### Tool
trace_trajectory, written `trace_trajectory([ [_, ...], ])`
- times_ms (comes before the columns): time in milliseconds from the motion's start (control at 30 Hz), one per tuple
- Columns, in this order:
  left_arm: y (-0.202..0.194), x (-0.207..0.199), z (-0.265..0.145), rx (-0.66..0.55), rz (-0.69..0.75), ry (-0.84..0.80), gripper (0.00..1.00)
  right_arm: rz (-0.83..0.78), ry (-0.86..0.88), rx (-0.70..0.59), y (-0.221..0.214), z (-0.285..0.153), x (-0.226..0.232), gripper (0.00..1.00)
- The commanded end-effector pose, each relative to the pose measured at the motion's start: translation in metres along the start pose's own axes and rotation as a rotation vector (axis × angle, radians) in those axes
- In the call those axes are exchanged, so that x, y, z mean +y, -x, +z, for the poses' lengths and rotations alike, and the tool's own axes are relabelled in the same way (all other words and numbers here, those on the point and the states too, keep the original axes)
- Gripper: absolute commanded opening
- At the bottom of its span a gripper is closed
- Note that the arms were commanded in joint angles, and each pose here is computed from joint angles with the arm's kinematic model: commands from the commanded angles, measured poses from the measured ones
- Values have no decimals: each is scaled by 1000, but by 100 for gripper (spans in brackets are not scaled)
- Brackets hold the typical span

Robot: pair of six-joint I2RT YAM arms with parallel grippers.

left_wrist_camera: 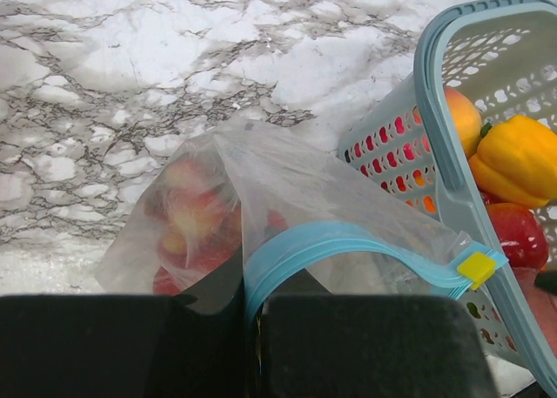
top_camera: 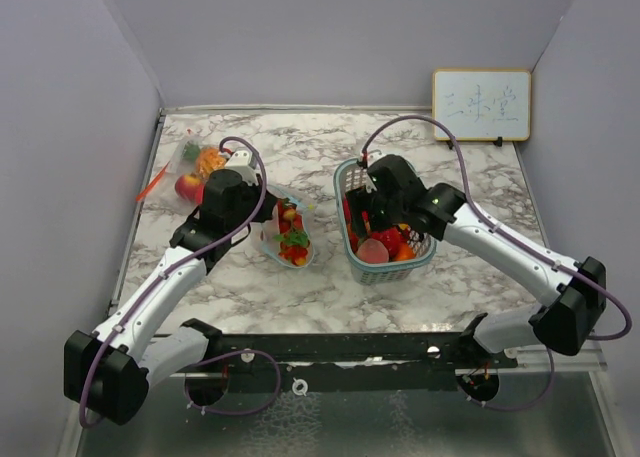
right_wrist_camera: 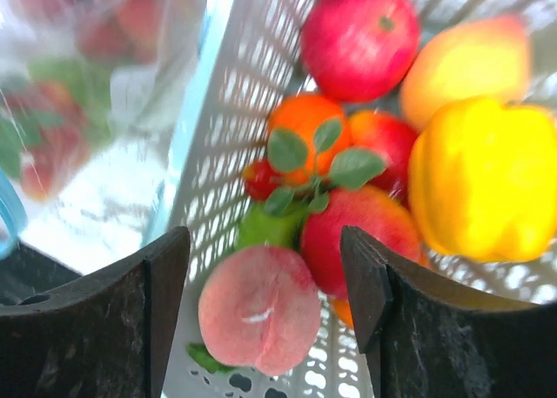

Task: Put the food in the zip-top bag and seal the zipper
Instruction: Pick up the fake fruit from the bin.

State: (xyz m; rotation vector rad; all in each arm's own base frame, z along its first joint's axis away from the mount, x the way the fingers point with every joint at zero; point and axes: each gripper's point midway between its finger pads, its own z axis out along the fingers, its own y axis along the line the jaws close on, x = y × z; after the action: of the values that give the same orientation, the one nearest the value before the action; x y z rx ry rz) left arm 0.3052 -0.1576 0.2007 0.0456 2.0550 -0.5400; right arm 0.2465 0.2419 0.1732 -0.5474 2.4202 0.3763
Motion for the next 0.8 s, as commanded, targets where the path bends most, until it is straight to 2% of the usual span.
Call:
trace_trajectory([
  [0, 25, -8, -3, -83, -3, -24, 0, 16, -206, -150, 62, -8, -26, 72],
  [100, 23, -11, -1, -78, -5, -42, 0, 37, -256, -133, 65, 0, -42, 76],
  [233, 21, -15, -1, -70, -11, -65, 0, 86, -224, -97, 48, 7, -57, 77],
  [433, 33, -23, -2, -104, -26, -93, 0, 109, -166, -98, 39, 13, -63, 78],
  [633, 29, -22, 3, -67, 20, -92, 0, 121, -169, -94, 38, 16, -69, 79],
  [767, 27, -22, 0, -67, -2, -90, 0, 139, -98, -80, 41, 6, -55, 77],
])
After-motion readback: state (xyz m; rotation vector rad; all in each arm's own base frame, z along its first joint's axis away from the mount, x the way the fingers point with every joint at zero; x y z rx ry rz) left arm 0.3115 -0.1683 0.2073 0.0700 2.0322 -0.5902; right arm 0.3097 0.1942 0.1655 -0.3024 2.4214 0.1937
